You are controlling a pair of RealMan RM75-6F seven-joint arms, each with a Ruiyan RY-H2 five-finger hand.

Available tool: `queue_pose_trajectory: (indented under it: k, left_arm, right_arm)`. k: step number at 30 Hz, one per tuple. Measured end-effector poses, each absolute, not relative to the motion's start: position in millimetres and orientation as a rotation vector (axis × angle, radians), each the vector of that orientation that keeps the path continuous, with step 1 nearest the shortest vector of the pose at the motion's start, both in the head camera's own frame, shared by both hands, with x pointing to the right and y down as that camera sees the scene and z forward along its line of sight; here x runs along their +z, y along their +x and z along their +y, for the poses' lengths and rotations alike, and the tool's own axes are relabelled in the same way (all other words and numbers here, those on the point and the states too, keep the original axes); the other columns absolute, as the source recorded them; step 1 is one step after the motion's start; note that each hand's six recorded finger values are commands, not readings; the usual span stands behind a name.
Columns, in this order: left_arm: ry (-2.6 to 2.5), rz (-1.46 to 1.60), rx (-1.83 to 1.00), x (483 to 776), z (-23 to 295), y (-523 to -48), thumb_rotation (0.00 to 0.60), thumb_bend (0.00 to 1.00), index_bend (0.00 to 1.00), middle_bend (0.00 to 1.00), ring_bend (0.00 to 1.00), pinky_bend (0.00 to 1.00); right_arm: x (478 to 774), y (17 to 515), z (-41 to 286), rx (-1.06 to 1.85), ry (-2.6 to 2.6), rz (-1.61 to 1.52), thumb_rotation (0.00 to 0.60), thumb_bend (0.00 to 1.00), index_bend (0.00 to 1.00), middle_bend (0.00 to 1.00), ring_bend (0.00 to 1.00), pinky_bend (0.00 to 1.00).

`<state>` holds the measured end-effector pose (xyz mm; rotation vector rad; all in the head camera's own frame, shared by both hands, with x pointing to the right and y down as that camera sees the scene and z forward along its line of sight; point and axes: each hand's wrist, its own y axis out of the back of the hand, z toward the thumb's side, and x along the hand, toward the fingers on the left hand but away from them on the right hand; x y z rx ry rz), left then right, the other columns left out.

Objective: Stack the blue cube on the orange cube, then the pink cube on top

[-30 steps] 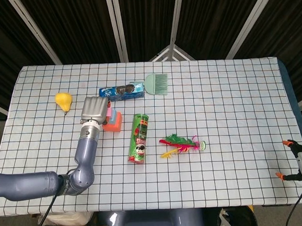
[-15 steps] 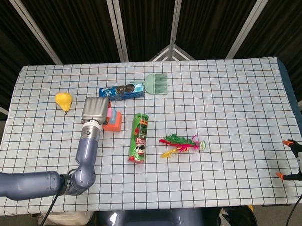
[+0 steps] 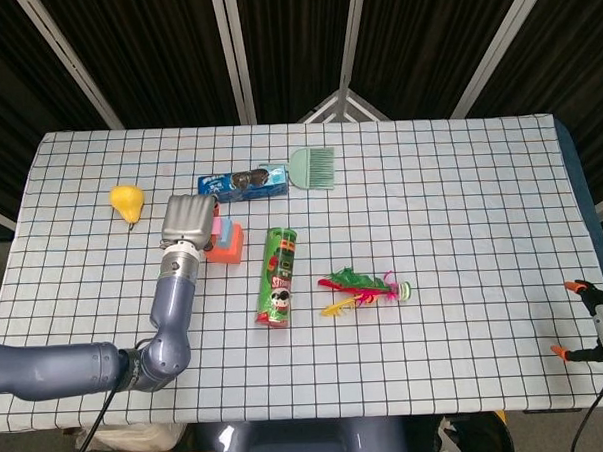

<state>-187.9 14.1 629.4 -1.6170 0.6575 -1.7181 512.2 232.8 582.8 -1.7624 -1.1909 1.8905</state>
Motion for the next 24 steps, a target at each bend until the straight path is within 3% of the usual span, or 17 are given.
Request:
queue_pose_trajectory:
  k: [24]
  left_arm:
    - [-1.615, 0.658, -1.719, 631.5, 13.7, -186.3, 0.6, 0.4, 0.44, 0.89, 0.76, 0.88]
  right_arm:
    - [583.4, 512.8, 233.1, 1.898, -1.768, -1.191, 0.6, 0.11, 0.14, 0.09, 0.1, 0.06]
